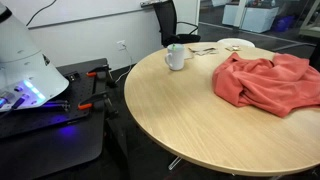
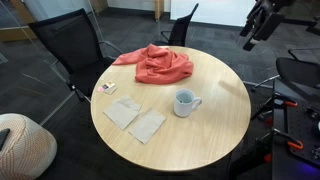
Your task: Remove the marker from the mug cup
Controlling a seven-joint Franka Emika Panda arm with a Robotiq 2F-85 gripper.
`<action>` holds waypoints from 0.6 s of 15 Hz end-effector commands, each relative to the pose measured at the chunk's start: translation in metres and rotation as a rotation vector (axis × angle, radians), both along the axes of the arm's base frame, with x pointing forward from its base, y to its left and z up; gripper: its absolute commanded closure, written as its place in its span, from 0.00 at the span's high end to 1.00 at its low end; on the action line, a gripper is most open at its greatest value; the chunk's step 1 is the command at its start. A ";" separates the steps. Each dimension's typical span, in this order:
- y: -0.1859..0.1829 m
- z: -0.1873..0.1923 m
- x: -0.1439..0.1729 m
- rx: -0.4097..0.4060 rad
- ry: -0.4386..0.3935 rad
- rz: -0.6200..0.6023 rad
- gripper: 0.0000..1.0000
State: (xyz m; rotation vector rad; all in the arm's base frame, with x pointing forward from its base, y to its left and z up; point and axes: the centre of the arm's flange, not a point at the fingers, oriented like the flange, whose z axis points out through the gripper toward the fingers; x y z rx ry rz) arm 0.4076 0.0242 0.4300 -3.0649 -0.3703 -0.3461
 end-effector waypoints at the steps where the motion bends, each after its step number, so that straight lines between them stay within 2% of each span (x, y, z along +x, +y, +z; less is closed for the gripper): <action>1: 0.000 0.000 0.000 0.000 0.000 0.000 1.00; 6: 0.000 0.000 0.000 0.000 0.000 0.000 1.00; 9: 0.005 -0.006 0.008 -0.013 -0.025 0.064 1.00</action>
